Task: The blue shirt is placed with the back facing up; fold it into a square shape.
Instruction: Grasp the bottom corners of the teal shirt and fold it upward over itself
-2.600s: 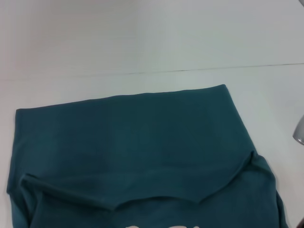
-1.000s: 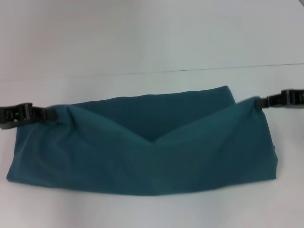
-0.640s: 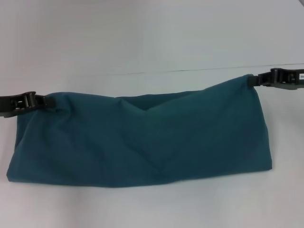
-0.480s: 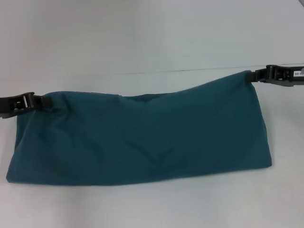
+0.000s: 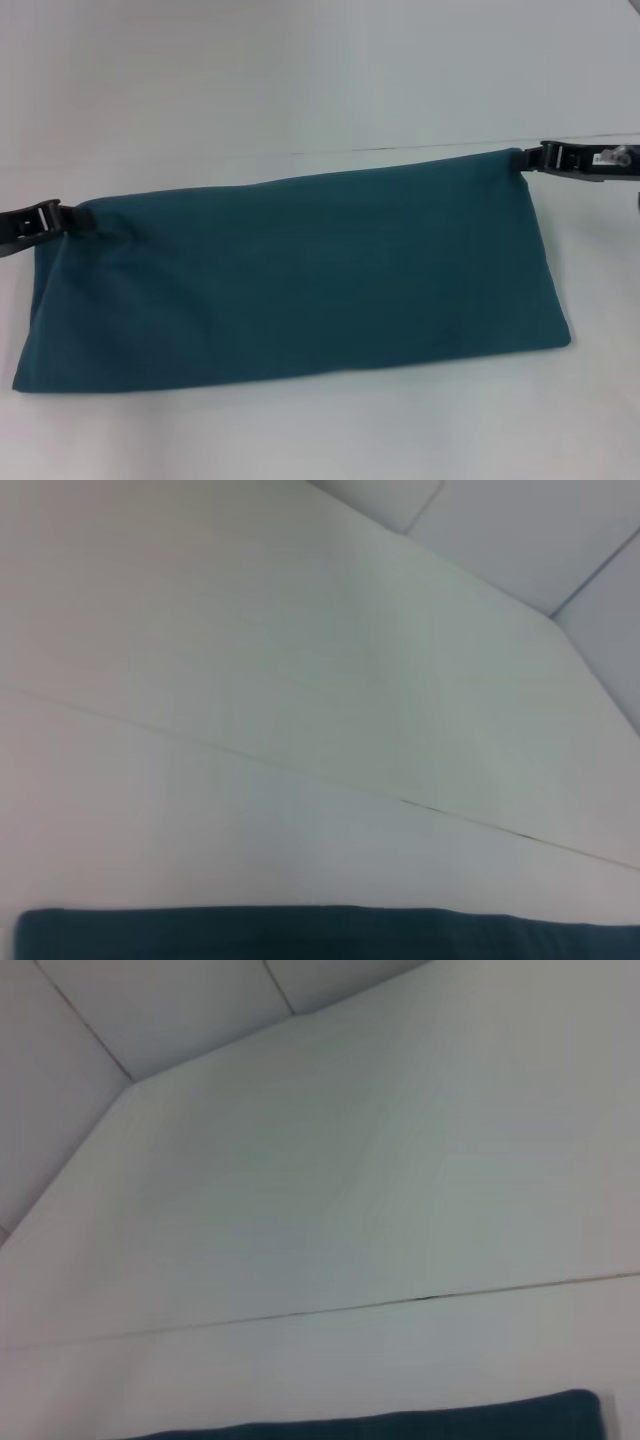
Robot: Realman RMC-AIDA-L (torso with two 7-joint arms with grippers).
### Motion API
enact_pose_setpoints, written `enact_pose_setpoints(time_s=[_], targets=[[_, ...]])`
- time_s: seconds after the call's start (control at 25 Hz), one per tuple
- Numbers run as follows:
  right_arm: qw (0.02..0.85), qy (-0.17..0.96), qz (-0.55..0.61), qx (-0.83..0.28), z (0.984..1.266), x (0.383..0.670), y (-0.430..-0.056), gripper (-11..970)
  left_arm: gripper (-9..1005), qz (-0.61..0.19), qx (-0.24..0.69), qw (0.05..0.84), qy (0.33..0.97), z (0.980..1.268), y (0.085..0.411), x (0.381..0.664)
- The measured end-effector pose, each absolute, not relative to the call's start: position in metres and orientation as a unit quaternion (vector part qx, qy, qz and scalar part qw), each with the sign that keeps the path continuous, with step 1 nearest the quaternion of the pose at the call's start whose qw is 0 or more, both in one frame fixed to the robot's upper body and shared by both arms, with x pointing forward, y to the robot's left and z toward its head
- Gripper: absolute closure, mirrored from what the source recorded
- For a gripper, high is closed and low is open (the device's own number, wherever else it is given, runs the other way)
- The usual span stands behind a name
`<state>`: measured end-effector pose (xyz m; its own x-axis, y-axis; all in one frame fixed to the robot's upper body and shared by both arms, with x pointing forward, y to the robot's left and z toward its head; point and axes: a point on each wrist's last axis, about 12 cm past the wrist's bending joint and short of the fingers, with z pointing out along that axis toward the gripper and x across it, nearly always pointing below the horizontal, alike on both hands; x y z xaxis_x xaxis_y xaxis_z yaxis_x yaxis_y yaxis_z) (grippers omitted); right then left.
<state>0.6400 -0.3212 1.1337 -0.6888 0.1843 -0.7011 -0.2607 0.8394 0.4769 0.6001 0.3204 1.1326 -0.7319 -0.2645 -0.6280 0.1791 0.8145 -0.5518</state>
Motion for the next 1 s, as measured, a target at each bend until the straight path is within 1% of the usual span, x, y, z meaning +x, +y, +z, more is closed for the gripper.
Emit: enact_pose_setpoints(time_s=[0.08, 0.68, 1.0], targets=[[0.398, 0.874, 0.277, -0.018, 1.131, 0.642, -0.319, 934, 926, -0.300, -0.028, 0.367, 0.880, 1.130, 0.321, 0.601], [0.411, 0.877, 0.249, -0.019, 1.124, 0.657, -0.291, 846, 913, -0.278, -0.036, 0.379, 0.882, 1.116, 0.319, 0.606], [0.418, 0.878, 0.235, -0.005, 1.119, 0.661, -0.288, 799, 906, -0.256, -0.048, 0.391, 0.883, 1.111, 0.321, 0.610]])
